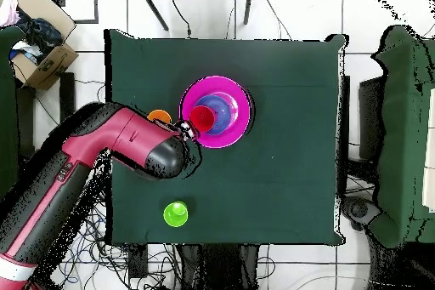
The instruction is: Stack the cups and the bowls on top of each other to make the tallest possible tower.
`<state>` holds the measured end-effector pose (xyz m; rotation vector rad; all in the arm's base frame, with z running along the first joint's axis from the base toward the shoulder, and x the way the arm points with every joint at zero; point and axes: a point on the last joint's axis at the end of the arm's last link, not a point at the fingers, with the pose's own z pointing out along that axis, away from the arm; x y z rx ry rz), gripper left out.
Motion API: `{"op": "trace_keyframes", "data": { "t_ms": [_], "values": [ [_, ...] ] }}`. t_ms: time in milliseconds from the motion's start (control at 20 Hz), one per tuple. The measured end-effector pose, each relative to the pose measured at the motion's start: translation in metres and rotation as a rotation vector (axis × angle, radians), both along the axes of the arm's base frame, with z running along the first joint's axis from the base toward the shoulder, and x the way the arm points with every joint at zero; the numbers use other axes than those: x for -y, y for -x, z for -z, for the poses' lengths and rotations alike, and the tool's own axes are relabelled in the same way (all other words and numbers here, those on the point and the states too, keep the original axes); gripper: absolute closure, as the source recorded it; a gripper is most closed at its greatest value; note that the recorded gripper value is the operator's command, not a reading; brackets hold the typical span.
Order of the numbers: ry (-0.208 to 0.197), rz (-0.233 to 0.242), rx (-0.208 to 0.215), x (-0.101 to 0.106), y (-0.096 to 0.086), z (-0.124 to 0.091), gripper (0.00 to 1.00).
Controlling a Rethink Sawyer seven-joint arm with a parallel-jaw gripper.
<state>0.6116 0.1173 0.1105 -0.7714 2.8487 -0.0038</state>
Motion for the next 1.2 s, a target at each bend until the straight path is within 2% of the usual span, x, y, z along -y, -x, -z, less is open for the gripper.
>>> {"op": "trace_keyframes", "data": {
  "t_ms": [350, 1000, 1200],
  "values": [
    [-0.023, -0.006, 0.002, -0.002, -0.012, 0.007, 0.00],
    [-0.105, 0.090, 0.005, -0.019, -0.024, 0.027, 0.00],
    [-0.109, 0.088, -0.002, -0.021, -0.023, 0.033, 0.00]
  ]
}}
